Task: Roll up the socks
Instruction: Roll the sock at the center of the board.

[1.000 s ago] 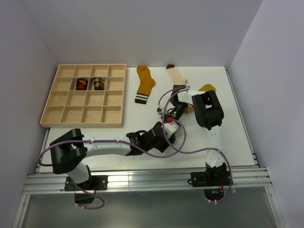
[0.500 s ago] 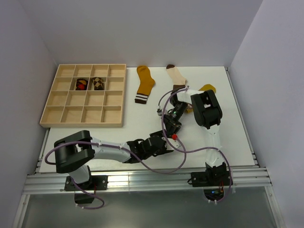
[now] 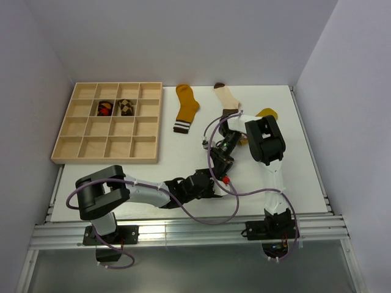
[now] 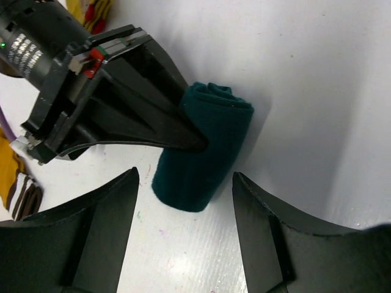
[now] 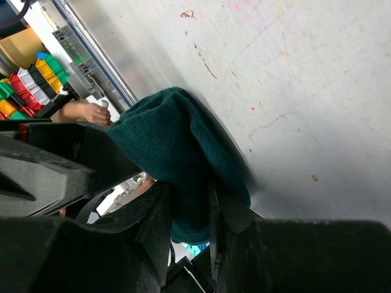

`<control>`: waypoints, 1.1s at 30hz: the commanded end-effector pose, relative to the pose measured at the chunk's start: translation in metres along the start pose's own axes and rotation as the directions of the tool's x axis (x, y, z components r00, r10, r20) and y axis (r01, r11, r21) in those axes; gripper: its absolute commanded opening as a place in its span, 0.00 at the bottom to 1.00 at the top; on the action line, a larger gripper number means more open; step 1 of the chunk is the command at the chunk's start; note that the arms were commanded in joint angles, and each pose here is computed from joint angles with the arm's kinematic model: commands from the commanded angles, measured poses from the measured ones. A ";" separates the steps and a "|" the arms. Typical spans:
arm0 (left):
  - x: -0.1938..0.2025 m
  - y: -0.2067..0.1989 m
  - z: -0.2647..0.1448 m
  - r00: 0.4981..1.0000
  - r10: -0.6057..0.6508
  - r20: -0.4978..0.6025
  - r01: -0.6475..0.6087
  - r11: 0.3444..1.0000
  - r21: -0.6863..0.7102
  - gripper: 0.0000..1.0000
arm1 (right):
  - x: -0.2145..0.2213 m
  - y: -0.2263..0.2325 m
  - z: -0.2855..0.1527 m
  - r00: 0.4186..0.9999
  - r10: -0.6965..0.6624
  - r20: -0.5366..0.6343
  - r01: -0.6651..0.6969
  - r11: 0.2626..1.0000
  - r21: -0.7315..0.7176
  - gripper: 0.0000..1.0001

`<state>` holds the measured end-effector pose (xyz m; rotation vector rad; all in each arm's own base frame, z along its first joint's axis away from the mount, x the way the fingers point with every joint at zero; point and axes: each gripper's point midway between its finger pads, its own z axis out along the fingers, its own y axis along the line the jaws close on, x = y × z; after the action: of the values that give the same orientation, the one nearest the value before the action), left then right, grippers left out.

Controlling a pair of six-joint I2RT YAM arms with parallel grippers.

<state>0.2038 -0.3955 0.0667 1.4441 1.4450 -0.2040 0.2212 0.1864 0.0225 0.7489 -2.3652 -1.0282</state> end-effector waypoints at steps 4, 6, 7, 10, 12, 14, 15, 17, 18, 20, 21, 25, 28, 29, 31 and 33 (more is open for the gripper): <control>-0.003 -0.009 0.007 0.999 0.005 0.054 -0.006 1.000 0.024 0.69 | -0.003 -0.043 0.003 0.998 -0.056 -0.042 0.060 0.992 0.111 0.24; -0.004 -0.010 0.010 0.998 0.003 0.057 -0.004 1.000 0.026 0.70 | -0.003 -0.044 0.003 0.997 -0.060 -0.042 0.065 0.991 0.114 0.24; -0.003 -0.011 0.010 0.998 0.006 0.058 -0.008 1.000 0.027 0.70 | -0.003 -0.044 0.004 0.997 -0.058 -0.045 0.063 0.992 0.113 0.24; -0.001 -0.013 0.015 0.998 0.017 0.054 -0.019 0.999 0.029 0.70 | -0.002 -0.044 0.004 0.997 -0.055 -0.047 0.060 0.992 0.111 0.24; -0.003 -0.010 0.017 0.998 0.024 0.063 -0.025 1.000 0.018 0.70 | -0.001 -0.044 0.005 0.997 -0.054 -0.053 0.059 0.992 0.110 0.24; -0.001 -0.009 0.020 0.998 0.024 0.057 -0.026 0.999 0.022 0.70 | -0.001 -0.045 0.005 0.997 -0.052 -0.054 0.057 0.993 0.104 0.24; -0.002 -0.008 0.021 0.998 0.025 0.060 -0.026 0.999 0.019 0.71 | 0.000 -0.044 0.006 0.997 -0.050 -0.059 0.056 0.993 0.102 0.24; -0.001 -0.004 0.022 0.998 0.025 0.060 -0.027 1.000 0.017 0.71 | 0.000 -0.045 0.006 0.997 -0.047 -0.061 0.053 0.994 0.098 0.24; 0.001 -0.001 0.025 0.998 0.022 0.052 -0.023 1.000 0.016 0.71 | 0.000 -0.044 0.006 0.997 -0.050 -0.063 0.056 0.994 0.098 0.24; 0.003 -0.001 0.027 0.998 0.027 0.053 -0.029 0.999 0.027 0.73 | 0.000 -0.044 0.006 0.997 -0.048 -0.063 0.054 0.994 0.097 0.25; 0.003 -0.001 0.029 0.998 0.027 0.050 -0.028 0.999 0.034 0.73 | 0.000 -0.044 0.006 0.997 -0.048 -0.065 0.054 0.994 0.097 0.24; 0.012 -0.013 0.034 1.000 0.015 0.015 -0.017 0.994 0.104 0.73 | 0.001 -0.044 0.005 0.996 -0.053 -0.070 0.059 0.994 0.095 0.24; 0.014 -0.023 0.037 1.000 -0.004 -0.005 0.005 0.988 0.156 0.72 | 0.000 -0.045 0.004 0.996 -0.054 -0.068 0.060 0.994 0.094 0.24; 0.014 -0.025 0.038 1.000 -0.008 -0.011 0.010 0.986 0.166 0.70 | 0.001 -0.044 0.005 0.996 -0.050 -0.071 0.057 0.994 0.091 0.24; 0.017 -0.031 0.038 0.999 -0.032 -0.025 0.036 0.981 0.191 0.68 | 0.001 -0.043 0.004 0.996 -0.052 -0.069 0.058 0.994 0.088 0.24; 0.025 -0.037 0.039 0.998 -0.046 -0.052 0.056 0.975 0.216 0.66 | 0.001 -0.044 0.005 0.996 -0.051 -0.073 0.057 0.995 0.084 0.25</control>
<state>0.2165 -0.4165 0.0363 1.5209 1.4640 -0.2862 0.2181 0.1784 0.0225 0.7783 -2.3028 -1.0391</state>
